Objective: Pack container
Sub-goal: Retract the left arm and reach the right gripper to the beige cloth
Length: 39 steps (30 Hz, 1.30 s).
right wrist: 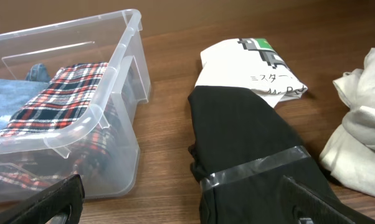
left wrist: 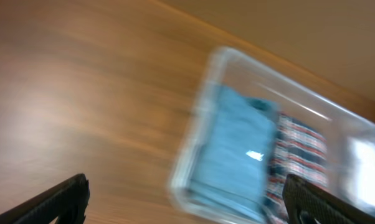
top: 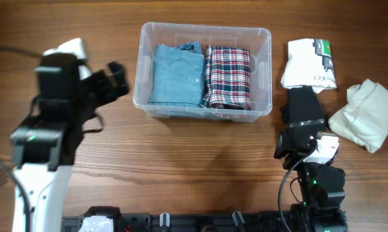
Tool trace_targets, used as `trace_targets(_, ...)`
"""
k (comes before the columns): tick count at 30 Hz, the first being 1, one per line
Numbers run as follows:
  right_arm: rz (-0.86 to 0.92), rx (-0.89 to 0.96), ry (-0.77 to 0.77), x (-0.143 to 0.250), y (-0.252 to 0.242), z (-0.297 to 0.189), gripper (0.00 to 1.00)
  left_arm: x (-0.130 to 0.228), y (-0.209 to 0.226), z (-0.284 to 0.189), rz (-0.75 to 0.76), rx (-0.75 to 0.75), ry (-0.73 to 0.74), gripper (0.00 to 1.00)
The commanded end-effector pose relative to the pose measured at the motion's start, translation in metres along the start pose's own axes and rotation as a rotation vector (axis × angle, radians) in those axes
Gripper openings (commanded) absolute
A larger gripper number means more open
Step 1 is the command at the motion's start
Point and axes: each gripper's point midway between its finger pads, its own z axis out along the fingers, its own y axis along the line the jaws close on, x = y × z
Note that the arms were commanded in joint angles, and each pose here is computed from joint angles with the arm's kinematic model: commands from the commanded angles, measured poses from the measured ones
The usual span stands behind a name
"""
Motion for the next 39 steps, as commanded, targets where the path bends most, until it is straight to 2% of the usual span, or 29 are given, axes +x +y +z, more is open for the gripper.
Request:
trace_targets(1,0.028,-0.010,-0.023,-0.006,0.002,-0.001,1.00,-0.006,0.067,-0.021,-0.078,-0.194,-0.035,1.00)
trace_targets(2,0.098,-0.043,-0.047,-0.013,0.007,-0.001,1.00,-0.004,0.080,-0.025,-0.106,-0.228,-0.029,1.00)
trace_targets(6,0.456,-0.193,0.022,-0.008,0.033,-0.004,1.00,0.004,0.107,-0.030,-0.170,-0.305,0.005,1.00)
trace_targets(8,0.306,-0.375,0.038,-0.011,0.064,-0.013,1.00,0.004,0.110,-0.030,-0.178,-0.313,0.006,1.00)
trace_targets(10,0.285,-0.426,0.071,-0.016,0.075,-0.020,1.00,0.004,0.110,-0.029,-0.178,-0.313,0.007,1.00)
trace_targets(15,0.224,-0.373,0.191,-0.063,0.081,-0.027,1.00,0.004,0.110,-0.029,-0.178,-0.313,0.007,1.00)
trace_targets(19,0.234,-0.343,0.393,-0.104,0.097,-0.003,1.00,0.003,0.110,-0.029,-0.178,-0.313,0.007,1.00)
trace_targets(23,0.132,-0.291,0.493,-0.136,0.091,0.028,1.00,0.003,0.110,-0.029,-0.178,-0.313,0.007,1.00)
trace_targets(26,0.194,-0.171,0.513,-0.158,0.050,0.056,1.00,0.004,0.110,-0.029,-0.178,-0.313,0.007,1.00)
trace_targets(30,0.347,0.010,0.489,-0.166,-0.030,0.072,1.00,0.003,0.110,-0.029,-0.178,-0.313,0.007,1.00)
trace_targets(33,0.471,0.189,0.483,-0.154,-0.113,0.068,1.00,0.003,0.110,-0.029,-0.178,-0.313,0.007,1.00)
trace_targets(39,0.581,0.435,0.502,-0.118,-0.214,0.071,1.00,0.004,0.110,-0.029,-0.178,-0.313,0.007,1.00)
